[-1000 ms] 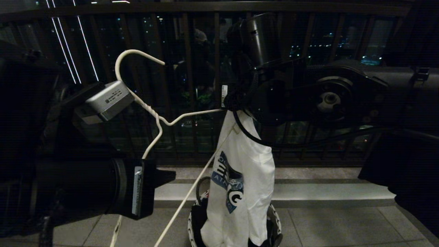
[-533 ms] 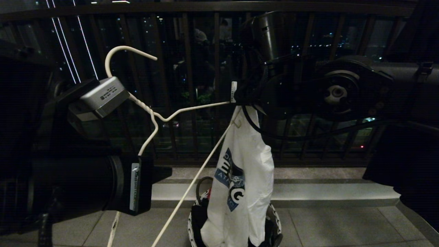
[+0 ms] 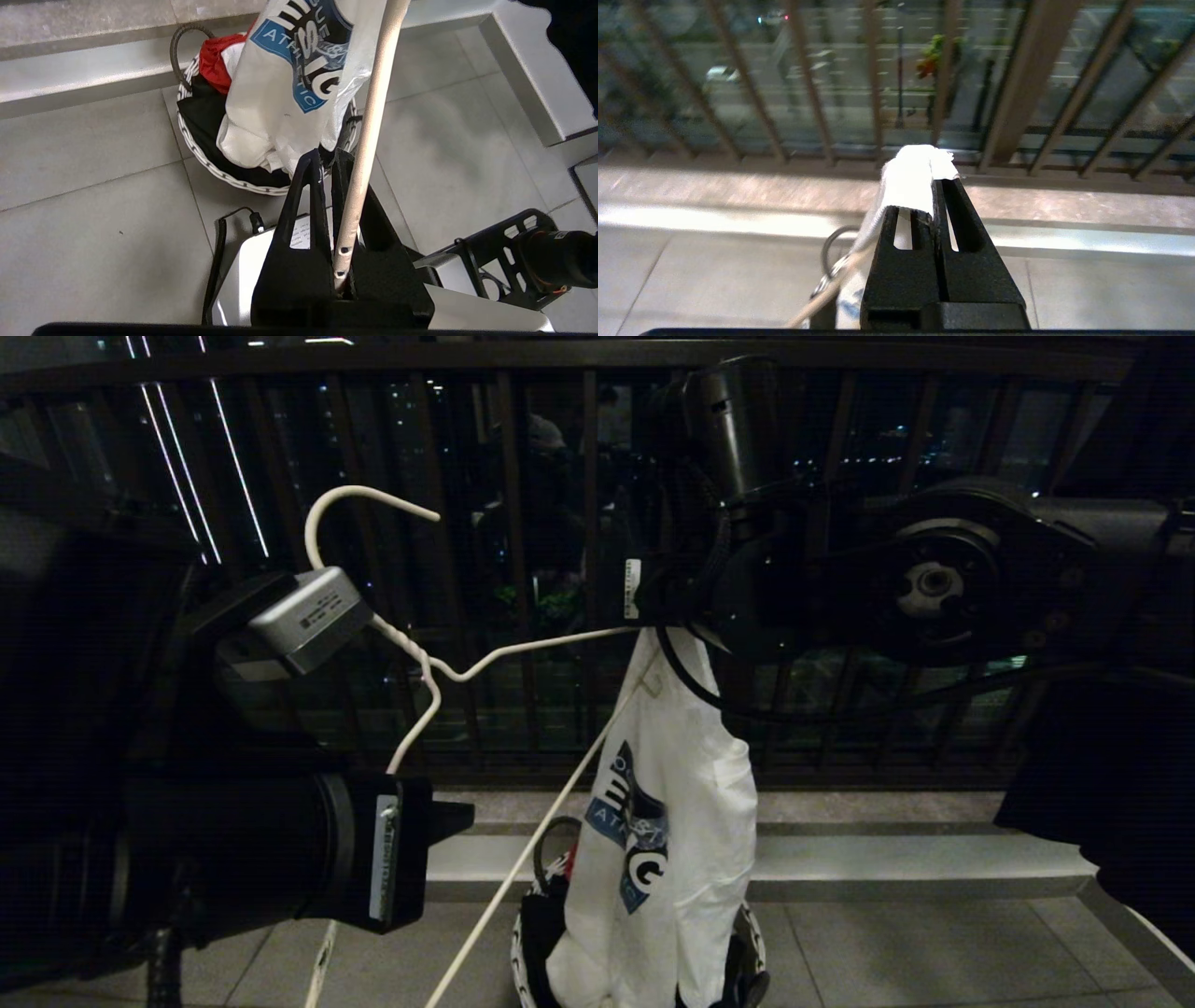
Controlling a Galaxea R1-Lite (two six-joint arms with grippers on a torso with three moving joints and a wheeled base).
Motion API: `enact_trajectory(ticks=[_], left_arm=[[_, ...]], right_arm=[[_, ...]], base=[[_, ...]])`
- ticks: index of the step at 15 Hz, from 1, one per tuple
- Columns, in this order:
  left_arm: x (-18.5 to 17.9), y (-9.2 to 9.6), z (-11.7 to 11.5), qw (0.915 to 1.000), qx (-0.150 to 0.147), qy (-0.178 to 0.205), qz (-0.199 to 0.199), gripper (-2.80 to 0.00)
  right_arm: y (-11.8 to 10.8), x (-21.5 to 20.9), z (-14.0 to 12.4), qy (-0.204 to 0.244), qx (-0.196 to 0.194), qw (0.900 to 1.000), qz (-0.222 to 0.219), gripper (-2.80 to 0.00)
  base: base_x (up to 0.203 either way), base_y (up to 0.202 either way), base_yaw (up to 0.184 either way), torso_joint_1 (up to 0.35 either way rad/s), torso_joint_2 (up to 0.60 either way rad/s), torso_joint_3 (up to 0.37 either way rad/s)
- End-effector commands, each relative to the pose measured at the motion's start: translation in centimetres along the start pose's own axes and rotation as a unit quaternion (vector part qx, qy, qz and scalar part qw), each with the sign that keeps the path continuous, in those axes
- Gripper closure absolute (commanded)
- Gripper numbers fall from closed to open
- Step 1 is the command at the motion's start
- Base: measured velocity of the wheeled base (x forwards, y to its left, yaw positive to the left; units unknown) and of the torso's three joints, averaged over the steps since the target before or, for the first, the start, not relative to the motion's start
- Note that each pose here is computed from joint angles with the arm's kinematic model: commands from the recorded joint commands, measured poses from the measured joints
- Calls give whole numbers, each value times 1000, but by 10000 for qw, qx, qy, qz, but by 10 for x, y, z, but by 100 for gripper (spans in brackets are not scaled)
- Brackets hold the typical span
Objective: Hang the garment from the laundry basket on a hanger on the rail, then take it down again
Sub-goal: Hang the clothes on the clothes rack
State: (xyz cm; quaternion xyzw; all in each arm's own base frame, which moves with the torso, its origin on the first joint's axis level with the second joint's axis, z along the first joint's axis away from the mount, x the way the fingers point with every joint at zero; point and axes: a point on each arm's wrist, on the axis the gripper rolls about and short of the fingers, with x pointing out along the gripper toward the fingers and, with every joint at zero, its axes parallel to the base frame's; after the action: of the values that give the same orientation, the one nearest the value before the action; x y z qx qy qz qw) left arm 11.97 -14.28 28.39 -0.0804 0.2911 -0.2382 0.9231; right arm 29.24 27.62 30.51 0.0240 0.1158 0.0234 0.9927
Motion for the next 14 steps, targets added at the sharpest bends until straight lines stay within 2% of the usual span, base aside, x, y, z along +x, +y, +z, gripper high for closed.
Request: enact_trajectory(ticks=[1,6,9,14], left_arm=[[6,-1,-1,10000,-8,76,54,0],[0,-3,8,9997,-215,-87,-57,0],[3,0,15,9988,-448,-180,71,0],[28,-1,7,9983,-369,80,437,0]], right_arm=[[12,-7,-7,74,-97,9998,143,0],[19,1,-18,189,-223,9995,131,0],[19,0,-18,187,-225,9995,141,0],[25,-21,-12,160,-232,9989,372,0]], base=[[0,0,0,0,0,0],[0,0,0,0,0,0],[0,0,0,0,0,0],[0,0,0,0,0,0]])
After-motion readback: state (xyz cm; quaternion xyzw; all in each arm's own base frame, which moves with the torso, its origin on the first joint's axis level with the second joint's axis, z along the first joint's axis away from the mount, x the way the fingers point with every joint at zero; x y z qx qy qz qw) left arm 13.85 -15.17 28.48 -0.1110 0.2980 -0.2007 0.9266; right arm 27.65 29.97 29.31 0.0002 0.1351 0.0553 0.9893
